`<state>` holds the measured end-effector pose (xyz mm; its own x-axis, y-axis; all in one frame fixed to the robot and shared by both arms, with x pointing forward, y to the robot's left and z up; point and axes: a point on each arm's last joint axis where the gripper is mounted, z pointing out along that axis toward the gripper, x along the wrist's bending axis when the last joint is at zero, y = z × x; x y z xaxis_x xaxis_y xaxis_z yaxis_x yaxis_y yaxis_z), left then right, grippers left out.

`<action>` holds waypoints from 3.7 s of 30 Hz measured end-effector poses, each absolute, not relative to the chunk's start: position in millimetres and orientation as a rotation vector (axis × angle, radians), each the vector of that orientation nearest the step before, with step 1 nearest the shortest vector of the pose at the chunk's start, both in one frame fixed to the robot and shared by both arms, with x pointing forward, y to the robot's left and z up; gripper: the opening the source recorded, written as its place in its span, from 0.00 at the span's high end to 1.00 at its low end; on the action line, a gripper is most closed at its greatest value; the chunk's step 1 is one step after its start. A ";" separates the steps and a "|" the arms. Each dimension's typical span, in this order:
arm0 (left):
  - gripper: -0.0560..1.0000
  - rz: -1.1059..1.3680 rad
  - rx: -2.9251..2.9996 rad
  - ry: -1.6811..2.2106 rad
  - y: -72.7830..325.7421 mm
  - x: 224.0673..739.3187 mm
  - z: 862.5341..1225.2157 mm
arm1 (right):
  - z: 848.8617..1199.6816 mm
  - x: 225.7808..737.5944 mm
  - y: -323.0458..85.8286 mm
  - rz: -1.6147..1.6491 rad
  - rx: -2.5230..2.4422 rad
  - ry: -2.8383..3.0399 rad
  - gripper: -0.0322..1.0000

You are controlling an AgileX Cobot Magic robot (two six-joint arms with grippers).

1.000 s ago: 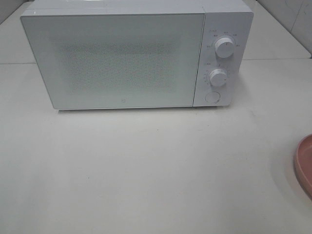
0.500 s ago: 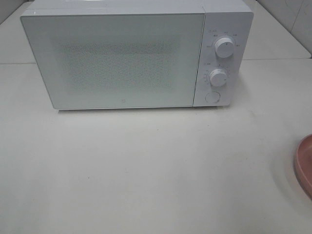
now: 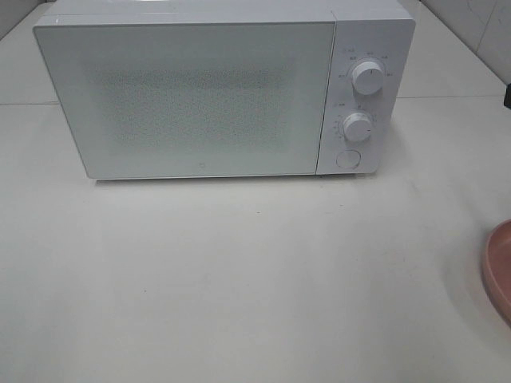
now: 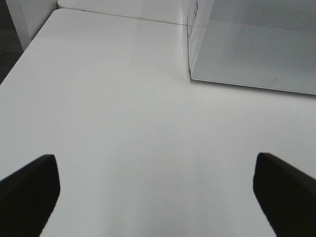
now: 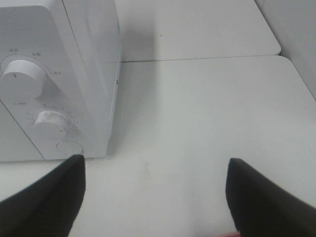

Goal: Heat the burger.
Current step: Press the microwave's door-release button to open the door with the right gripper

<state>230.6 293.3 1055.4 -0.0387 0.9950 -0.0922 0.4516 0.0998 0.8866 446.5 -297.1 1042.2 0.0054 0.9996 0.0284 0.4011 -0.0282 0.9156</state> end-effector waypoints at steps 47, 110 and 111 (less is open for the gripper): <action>0.01 0.886 1.457 1.603 293.3 230.6 1055.4 | 950.9 461.0 -197.9 1.146 1.232 1.433 0.23; 0.01 0.886 1.457 1.603 293.3 230.6 1055.4 | 922.4 458.1 -182.6 1.924 2.485 0.266 0.96; 0.01 0.886 1.457 1.603 293.3 230.6 1055.4 | 921.9 459.2 -184.1 1.921 2.495 0.260 0.96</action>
